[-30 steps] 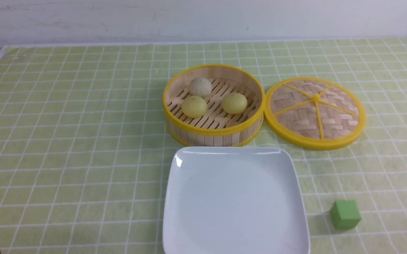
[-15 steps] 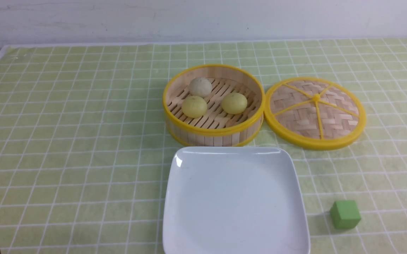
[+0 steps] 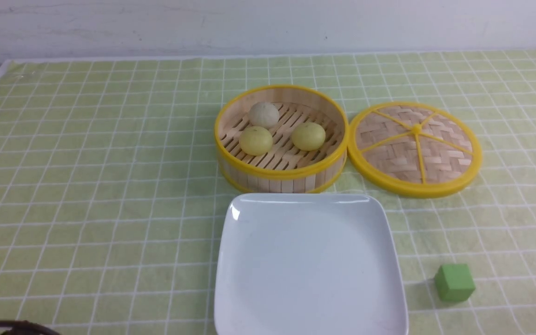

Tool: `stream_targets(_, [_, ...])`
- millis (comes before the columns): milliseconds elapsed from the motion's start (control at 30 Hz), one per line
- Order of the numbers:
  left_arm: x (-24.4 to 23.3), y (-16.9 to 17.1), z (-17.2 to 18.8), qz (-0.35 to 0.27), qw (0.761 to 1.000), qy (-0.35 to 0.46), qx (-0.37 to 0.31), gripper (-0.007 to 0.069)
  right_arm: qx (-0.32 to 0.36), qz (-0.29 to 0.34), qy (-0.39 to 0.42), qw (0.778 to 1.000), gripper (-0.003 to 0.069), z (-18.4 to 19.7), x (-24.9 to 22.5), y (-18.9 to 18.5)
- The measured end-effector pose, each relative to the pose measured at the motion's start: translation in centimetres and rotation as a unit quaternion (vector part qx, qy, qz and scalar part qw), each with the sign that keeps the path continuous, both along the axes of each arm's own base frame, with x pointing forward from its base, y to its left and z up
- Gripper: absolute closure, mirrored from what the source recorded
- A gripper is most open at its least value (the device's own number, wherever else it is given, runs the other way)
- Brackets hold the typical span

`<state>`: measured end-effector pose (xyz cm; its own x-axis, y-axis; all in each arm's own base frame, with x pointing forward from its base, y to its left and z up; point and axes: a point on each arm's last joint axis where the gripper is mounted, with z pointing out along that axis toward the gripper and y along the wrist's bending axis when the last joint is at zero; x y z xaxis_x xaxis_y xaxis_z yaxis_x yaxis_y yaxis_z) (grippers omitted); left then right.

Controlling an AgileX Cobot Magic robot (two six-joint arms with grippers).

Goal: Put the steamed buns into the plate on the green tablecloth.
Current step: 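Reach toward a bun in the bamboo steamer with the right gripper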

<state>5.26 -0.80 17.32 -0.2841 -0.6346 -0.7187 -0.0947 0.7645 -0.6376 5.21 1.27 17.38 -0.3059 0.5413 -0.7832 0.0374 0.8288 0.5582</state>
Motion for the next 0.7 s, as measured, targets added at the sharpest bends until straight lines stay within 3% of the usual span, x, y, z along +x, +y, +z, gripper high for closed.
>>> stream_targets(133, [0.0, -0.6, 0.1, 0.018, 0.984, 0.019, -0.178, 0.0384, 0.157, -0.01, 0.009, 0.988, 0.0419, 0.3, 0.0, 0.6])
stream_targets(300, [0.1, -0.5, 0.6, 0.025, 0.976, -0.001, -0.217, 0.0391, 0.195, -0.022, -0.013, 0.98, 0.0422, 0.8, 0.1, 0.4])
stream_targets(367, [-0.1, -0.6, 1.9, 0.009, 0.985, -0.017, -0.171, 0.0417, 0.186, -0.018, -0.034, 0.982, 0.0456, 2.0, 0.0, 0.4])
stream_targets(467, [-1.1, -0.5, 6.6, -0.023, 0.996, -0.078, -0.048, 0.0489, 0.1, -0.004, -0.09, 0.991, 0.0543, 6.0, -0.4, 0.2])
stream_targets(533, [-1.5, -0.4, 8.2, -0.028, 0.995, -0.092, -0.014, 0.052, 0.052, 0.0, -0.101, 0.993, 0.0592, 7.7, -0.5, 0.2])
stream_targets(600, [-1.3, -0.4, 10.9, -0.042, 0.997, -0.049, 0.05, 0.0602, -0.037, 0.013, -0.051, 0.998, 0.0662, 10.1, 0.5, 0.1])
stream_targets(700, [0.6, -0.6, 10.8, -0.066, 0.99, 0.1, 0.08, 0.0623, -0.08, 0.037, 0.108, 0.99, 0.0669, 10.7, 3.0, 0.1])
